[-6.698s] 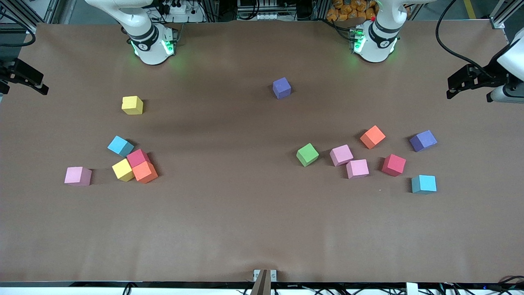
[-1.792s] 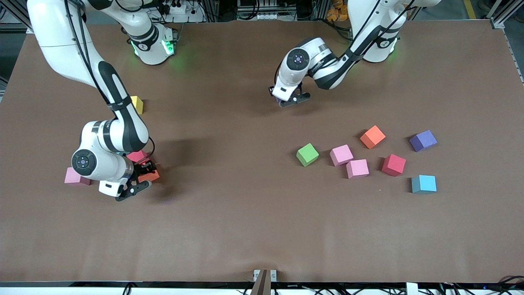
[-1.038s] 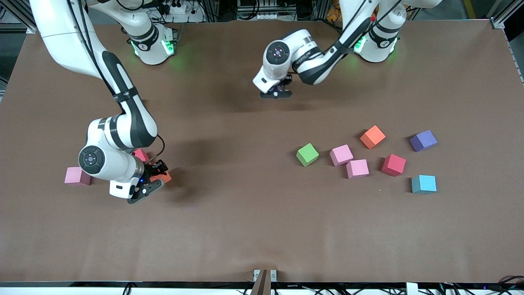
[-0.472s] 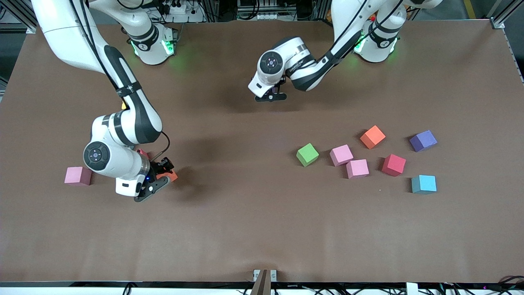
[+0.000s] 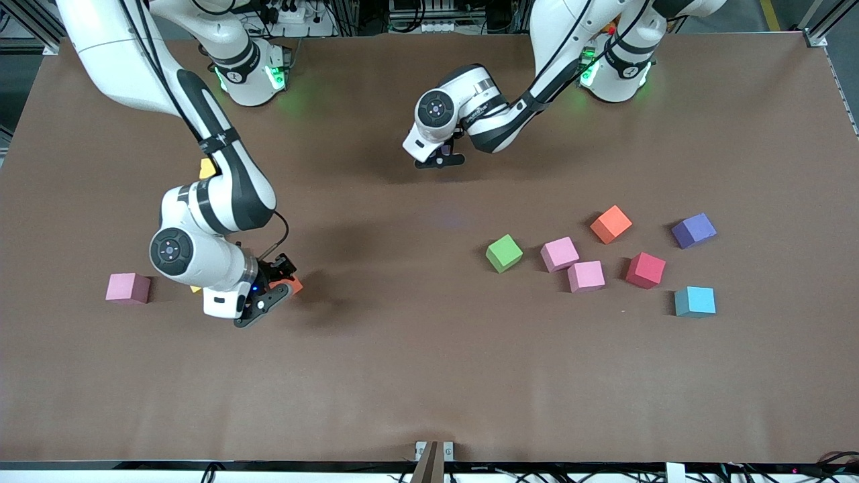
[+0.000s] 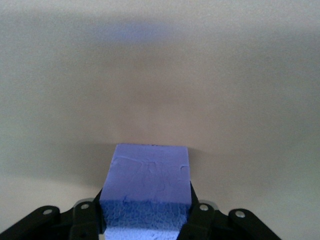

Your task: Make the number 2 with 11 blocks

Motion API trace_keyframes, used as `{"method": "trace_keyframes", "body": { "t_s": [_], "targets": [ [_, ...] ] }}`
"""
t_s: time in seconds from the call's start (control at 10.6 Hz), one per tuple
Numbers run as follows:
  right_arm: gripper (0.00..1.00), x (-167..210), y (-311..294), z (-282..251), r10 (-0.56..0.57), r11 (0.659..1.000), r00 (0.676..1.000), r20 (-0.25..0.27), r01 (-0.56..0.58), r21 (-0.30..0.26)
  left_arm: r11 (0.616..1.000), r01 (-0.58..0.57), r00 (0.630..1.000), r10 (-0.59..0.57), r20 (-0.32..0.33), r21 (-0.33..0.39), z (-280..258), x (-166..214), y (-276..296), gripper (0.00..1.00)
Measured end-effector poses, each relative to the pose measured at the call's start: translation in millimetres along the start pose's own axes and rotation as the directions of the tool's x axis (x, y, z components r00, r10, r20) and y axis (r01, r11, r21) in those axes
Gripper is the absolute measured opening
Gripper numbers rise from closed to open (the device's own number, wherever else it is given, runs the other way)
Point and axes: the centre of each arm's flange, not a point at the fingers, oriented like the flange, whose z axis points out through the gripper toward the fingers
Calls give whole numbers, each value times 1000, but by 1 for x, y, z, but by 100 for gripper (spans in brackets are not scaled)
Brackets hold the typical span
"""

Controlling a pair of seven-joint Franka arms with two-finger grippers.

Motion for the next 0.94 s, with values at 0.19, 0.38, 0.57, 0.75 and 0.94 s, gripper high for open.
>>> {"method": "trace_keyframes", "body": {
  "t_s": [0.19, 0.38, 0.57, 0.75, 0.94],
  "targets": [
    [59, 5, -12, 0, -66, 998, 998, -4, 66, 8, 1000, -5, 1000, 5, -12, 0, -2, 3, 0, 57],
    [59, 7, -17, 0, -130, 991, 992, -6, 130, 13, 1000, -10, 1000, 10, -17, 1, -3, 4, 1, 58],
    [59, 11, -31, -2, -168, 985, 986, -2, 168, 25, 999, -45, 997, 46, -55, 18, -4, 6, 0, 79],
    [59, 16, -54, -8, -206, 978, 978, 7, 206, 31, 999, -47, 996, 47, -76, 8, -13, 12, 2, 100],
    [59, 20, -78, -14, -243, 970, 970, 27, 242, 39, 999, -46, 992, 43, -119, -18, -41, 12, 6, 100]
  ]
}}
